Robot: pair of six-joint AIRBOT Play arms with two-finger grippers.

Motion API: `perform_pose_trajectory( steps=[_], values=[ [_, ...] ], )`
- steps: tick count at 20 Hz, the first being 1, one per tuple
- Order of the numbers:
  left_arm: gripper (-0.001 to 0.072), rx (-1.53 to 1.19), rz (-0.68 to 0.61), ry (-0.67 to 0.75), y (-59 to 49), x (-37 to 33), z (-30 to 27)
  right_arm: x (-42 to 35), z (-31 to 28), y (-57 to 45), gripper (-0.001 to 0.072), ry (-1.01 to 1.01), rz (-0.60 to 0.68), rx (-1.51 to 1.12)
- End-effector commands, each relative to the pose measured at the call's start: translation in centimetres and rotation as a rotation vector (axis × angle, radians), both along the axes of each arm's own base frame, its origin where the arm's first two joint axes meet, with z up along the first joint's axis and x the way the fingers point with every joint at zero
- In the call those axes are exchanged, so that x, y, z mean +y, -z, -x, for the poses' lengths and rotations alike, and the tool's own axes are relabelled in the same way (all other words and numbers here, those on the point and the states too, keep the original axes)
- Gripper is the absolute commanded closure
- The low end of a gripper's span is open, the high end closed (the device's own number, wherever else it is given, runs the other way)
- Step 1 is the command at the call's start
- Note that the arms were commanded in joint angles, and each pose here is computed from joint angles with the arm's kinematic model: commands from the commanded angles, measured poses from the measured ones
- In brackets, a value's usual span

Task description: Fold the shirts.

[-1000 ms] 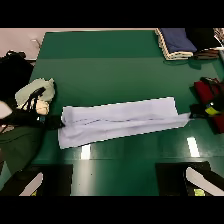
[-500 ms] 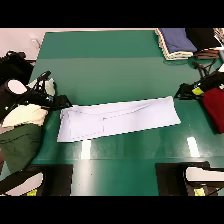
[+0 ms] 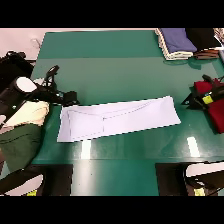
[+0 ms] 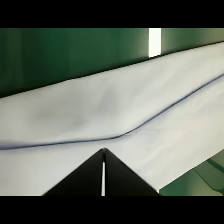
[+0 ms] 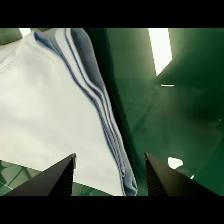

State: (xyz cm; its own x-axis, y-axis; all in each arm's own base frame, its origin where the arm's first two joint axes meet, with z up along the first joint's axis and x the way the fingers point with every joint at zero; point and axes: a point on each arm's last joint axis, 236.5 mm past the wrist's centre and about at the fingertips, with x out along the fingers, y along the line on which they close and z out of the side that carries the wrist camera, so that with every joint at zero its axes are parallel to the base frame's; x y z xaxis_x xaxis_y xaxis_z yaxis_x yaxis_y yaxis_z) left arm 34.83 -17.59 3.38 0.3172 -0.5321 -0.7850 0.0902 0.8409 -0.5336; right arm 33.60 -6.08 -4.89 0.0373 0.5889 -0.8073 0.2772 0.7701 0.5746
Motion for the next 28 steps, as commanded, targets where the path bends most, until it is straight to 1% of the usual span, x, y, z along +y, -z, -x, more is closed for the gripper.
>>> perform_pose_trajectory(
  steps=[1,4,6,8,9,10,11,12,16,20,24,28],
  values=[
    [0.0684,-0.057,0.041,0.019,-0.9,-4.6,0.0,1.7,1.2,3.2,0.0208,0.053,-0.123,0.015],
    [0.0684,-0.042,0.055,0.049,0.1,-7.6,0.8,3.6,2.0,4.8,0.0208,0.056,-0.160,0.013],
    [0.0684,0.006,0.057,0.084,2.0,-9.6,1.8,5.7,1.8,4.7,0.0221,0.055,-0.219,-0.008],
    [0.0684,0.032,0.087,0.075,3.4,-11.6,1.7,7.7,1.3,4.1,0.0374,0.016,-0.263,-0.042],
    [0.0684,0.039,0.097,0.075,3.9,-12.4,1.6,8.5,1.1,3.5,0.0483,-0.018,-0.269,-0.051],
    [0.0684,0.050,0.096,0.088,4.5,-13.1,1.5,8.9,0.9,2.6,0.0633,-0.057,-0.264,-0.073],
    [0.0684,0.059,0.090,0.108,5.0,-14.0,1.5,9.2,0.2,1.1,0.0675,-0.086,-0.247,-0.116],
    [0.0684,0.061,0.089,0.123,5.2,-14.9,1.3,9.4,-0.6,-0.7,0.0694,-0.115,-0.222,-0.169],
    [0.0684,0.056,0.087,0.175,6.2,-18.4,-0.1,11.5,-3.0,-10.4,0.0694,-0.190,-0.115,-0.387],
    [0.0684,0.085,0.076,0.202,8.3,-20.4,-0.9,16.3,-3.1,-19.3,0.0695,-0.285,-0.061,-0.579],
    [0.0684,0.055,0.094,0.180,8.3,-21.2,-2.2,22.0,-1.6,-25.2,0.0694,-0.393,-0.078,-0.695],
    [0.0684,0.066,0.090,0.182,8.7,-21.2,-2.0,27.9,0.6,-27.3,0.0694,-0.511,-0.133,-0.742]
  ],
)
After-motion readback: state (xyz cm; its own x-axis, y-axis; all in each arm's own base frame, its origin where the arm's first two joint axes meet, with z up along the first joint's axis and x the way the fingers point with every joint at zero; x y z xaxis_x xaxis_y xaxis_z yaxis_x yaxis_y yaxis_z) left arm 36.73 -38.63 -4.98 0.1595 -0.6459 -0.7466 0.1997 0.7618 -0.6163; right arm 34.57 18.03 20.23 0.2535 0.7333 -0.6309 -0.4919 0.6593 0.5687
